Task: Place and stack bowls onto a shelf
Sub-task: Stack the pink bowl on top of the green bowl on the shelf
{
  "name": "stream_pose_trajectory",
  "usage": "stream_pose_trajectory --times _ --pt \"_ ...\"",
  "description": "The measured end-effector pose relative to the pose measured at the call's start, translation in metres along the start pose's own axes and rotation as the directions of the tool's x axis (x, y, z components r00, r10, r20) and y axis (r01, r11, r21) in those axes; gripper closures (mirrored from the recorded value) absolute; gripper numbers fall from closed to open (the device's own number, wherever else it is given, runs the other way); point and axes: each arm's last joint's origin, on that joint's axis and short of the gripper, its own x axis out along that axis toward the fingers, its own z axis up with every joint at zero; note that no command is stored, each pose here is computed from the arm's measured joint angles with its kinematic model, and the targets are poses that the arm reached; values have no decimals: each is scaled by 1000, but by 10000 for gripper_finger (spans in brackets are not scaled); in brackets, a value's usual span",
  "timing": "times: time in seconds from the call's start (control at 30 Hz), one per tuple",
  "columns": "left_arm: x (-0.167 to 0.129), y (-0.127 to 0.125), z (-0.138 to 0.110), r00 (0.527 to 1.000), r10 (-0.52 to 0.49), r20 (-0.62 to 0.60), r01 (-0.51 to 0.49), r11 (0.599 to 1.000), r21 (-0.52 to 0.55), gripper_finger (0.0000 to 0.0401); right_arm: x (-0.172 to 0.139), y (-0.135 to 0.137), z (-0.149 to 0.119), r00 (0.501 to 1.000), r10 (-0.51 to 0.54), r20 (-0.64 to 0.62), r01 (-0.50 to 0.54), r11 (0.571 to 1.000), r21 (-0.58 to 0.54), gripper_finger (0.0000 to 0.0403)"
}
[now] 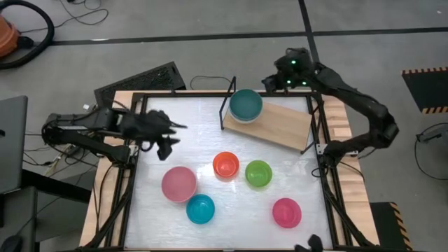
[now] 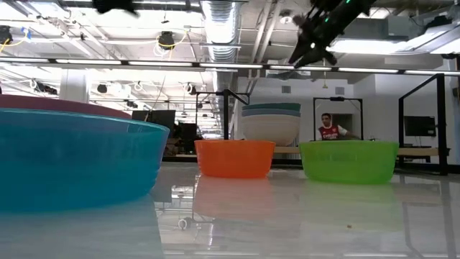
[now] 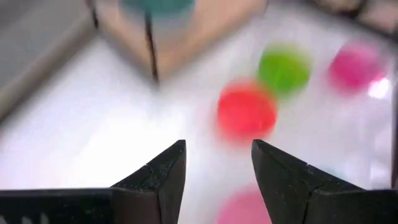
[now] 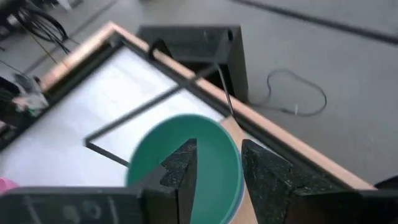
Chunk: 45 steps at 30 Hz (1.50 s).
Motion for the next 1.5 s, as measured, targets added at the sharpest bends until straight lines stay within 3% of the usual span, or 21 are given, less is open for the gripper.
stream_pose_trajectory --times 0.07,0.2,0.43,0.77,1.03,1.33,1.5 --pt "10 -1 -10 988 59 -142 -62 998 -17 232 -12 2 2 999 8 31 -7 1000 -4 254" --pt "30 -10 -22 952 147 -268 -153 988 -2 232 -27 5 3 997 18 69 -17 1000 -8 254" --pt "72 -26 -57 916 69 -396 -80 997 -11 232 -25 8 -3 1000 17 15 -17 1000 13 255" --pt "111 -13 -111 881 96 -464 -114 993 -12 232 -22 9 -5 1000 16 8 -17 1000 6 255" --pt "123 -11 -124 885 55 -462 -82 996 -37 232 -22 9 -5 1000 18 6 -18 1000 5 255" --pt "135 -4 -147 856 10 -517 -43 998 -52 233 -22 9 -7 1000 16 -5 -16 1000 7 255" --pt "137 -3 -149 856 3 -518 -39 998 -59 279 -22 9 -7 1000 16 -5 -16 1000 8 255"
